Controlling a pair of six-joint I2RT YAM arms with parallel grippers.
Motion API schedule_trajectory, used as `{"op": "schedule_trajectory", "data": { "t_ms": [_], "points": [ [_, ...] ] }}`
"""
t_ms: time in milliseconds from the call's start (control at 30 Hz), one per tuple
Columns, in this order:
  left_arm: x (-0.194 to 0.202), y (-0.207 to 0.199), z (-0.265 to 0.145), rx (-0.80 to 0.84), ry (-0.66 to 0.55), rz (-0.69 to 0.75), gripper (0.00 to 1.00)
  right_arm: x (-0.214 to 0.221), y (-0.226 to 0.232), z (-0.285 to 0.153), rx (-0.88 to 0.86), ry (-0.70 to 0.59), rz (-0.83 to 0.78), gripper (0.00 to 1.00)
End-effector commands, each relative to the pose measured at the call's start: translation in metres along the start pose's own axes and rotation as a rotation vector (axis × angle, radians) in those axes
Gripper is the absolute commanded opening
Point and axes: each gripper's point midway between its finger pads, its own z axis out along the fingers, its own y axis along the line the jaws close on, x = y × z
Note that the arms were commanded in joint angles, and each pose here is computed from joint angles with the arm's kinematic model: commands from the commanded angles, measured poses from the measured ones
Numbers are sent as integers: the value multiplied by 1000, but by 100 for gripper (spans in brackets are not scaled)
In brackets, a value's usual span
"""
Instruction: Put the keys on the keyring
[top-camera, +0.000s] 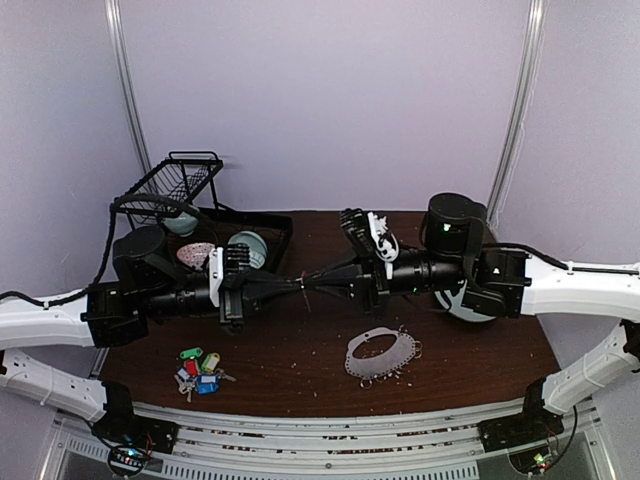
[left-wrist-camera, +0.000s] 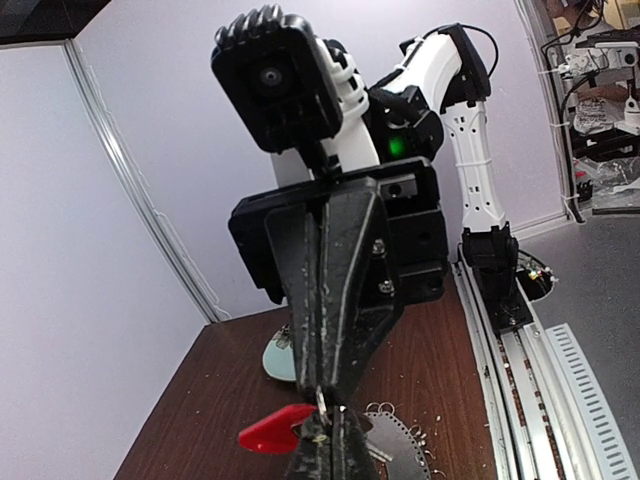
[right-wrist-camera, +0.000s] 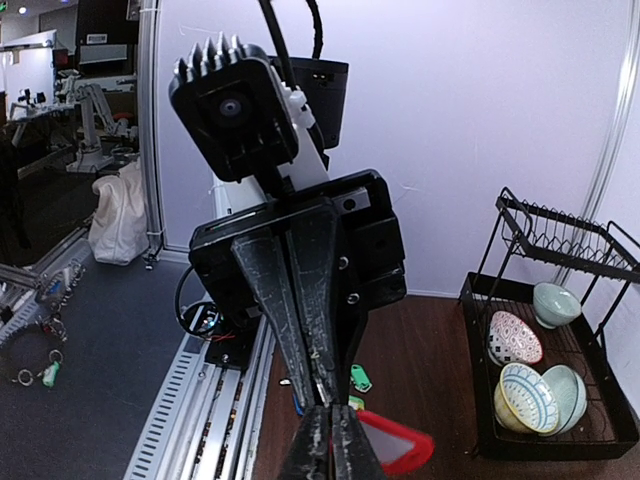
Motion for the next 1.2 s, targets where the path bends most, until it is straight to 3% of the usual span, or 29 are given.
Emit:
{"op": "schedule_trajectory", "data": {
  "t_ms": [0, 233, 333, 400, 833, 1000, 1167],
  "points": [
    [-20, 1, 1, 11, -67, 11, 0, -18, 1, 2, -10, -43, -31, 0],
    [-18, 4, 1, -6, -55, -15, 0, -20, 5, -6, -26, -50, -48, 0],
    [-15, 7, -6, -34, -36, -38, 25, -29, 10, -20, -60, -88, -58, 0],
    [-13, 8, -12, -57, -35, -35, 31, -36, 17, -31, -124, -119, -52, 0],
    [7, 7, -12, -85, 4, -37, 32, -57, 56, -45, -436, -130, -11, 0],
    [15, 8, -13, -104, 20, -42, 32, -51, 43, -43, -354, -77, -4, 0],
    [38, 17, -8, -152, 108, -100, 39, -16, -46, -52, 185, 22, 141, 0]
  ]
}}
